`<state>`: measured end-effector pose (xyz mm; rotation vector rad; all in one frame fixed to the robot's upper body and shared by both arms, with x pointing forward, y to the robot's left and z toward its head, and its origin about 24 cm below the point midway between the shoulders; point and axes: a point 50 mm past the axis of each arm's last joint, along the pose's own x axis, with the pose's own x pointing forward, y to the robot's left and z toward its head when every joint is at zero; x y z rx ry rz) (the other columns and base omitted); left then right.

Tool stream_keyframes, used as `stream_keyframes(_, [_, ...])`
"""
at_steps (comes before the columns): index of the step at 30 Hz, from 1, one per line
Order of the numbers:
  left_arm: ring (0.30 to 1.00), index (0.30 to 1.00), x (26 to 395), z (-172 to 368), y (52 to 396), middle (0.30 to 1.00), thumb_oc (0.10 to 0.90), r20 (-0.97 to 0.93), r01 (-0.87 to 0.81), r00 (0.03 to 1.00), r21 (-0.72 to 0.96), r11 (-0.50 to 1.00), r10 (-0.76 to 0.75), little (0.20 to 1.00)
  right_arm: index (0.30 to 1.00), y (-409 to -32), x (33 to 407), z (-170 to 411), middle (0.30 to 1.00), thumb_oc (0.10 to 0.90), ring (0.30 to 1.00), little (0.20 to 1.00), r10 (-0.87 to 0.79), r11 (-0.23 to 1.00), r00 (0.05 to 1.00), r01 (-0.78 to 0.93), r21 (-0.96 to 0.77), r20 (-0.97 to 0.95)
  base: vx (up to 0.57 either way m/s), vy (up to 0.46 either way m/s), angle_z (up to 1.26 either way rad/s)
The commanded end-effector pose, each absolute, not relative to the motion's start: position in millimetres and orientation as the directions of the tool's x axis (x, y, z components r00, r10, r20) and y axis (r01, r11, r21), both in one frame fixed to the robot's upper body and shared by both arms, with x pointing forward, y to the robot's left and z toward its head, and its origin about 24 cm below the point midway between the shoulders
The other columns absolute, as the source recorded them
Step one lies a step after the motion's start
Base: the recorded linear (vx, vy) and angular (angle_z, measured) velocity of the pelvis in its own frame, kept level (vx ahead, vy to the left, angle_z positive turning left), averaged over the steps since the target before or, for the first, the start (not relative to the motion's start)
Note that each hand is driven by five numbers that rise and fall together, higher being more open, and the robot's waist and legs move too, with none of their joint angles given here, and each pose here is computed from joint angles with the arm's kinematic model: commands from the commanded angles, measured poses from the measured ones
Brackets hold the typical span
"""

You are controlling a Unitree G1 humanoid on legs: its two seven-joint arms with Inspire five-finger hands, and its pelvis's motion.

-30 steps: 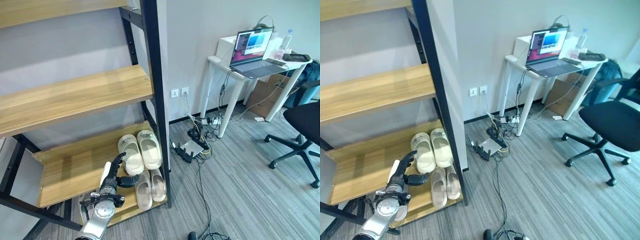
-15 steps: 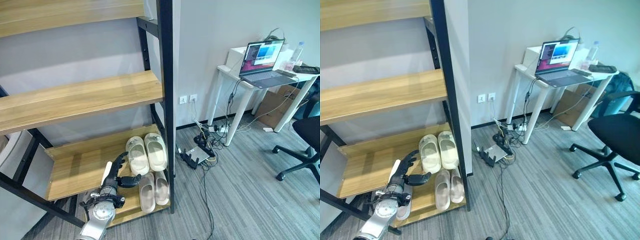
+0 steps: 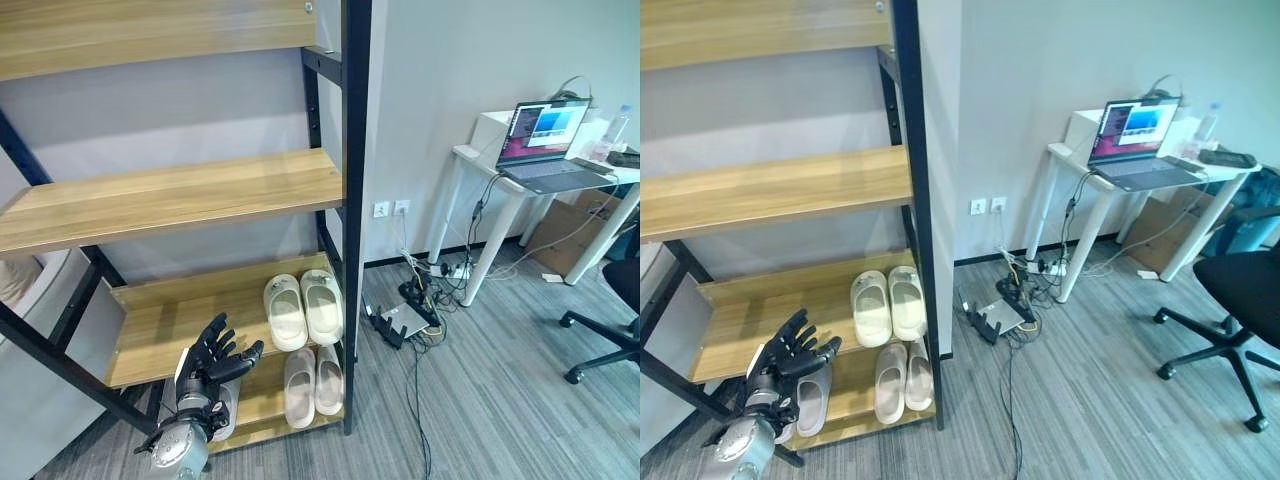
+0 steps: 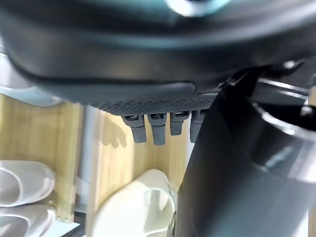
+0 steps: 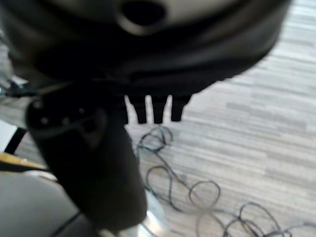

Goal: Arrange the slippers neatly on the shoe rack.

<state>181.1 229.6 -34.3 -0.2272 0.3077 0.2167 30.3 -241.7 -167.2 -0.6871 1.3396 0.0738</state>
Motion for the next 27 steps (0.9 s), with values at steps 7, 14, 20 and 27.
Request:
stream_keyframes(7, [0.900,0.900,209.0,18.0,261.2,0.900,0.800,-0.069,-0.168,0.984,-0.042,0.985,0.165,0.900,0.900,-263.3,71.1,-156.8,0.900,0.800,0.900,0.900,-0.374,0.731,0.356,-0.455,-0.509,-0.856,-0.17,-0.098,0.26])
stream_keyframes(14, [0.900,0.900,216.5,-7.6,260.0,0.900,0.800,-0.194,-0.071,0.975,0.195,0.978,0.109,0.900,0.900,-292.2,77.6,-145.6,0.900,0.800,0.900,0.900,-0.455,0.750,0.356,-0.342,-0.567,-0.816,-0.26,0.021,0.38])
stream_keyframes(20, [0.900,0.900,191.6,-67.7,250.9,0.900,0.800,-0.461,0.013,0.878,0.295,0.955,0.130,0.900,0.900,-307.6,51.6,-144.5,0.900,0.800,0.900,0.900,-0.505,0.811,0.238,-0.197,-0.550,-0.830,-0.12,0.158,-0.03])
stream_keyframes(27, [0.900,0.900,136.4,-139.5,233.5,0.900,0.800,-0.779,0.150,0.597,0.344,0.927,0.193,0.900,0.900,-297.3,49.4,-149.4,0.900,0.800,0.900,0.900,-0.489,0.845,0.213,-0.124,-0.520,-0.846,-0.16,0.257,0.01])
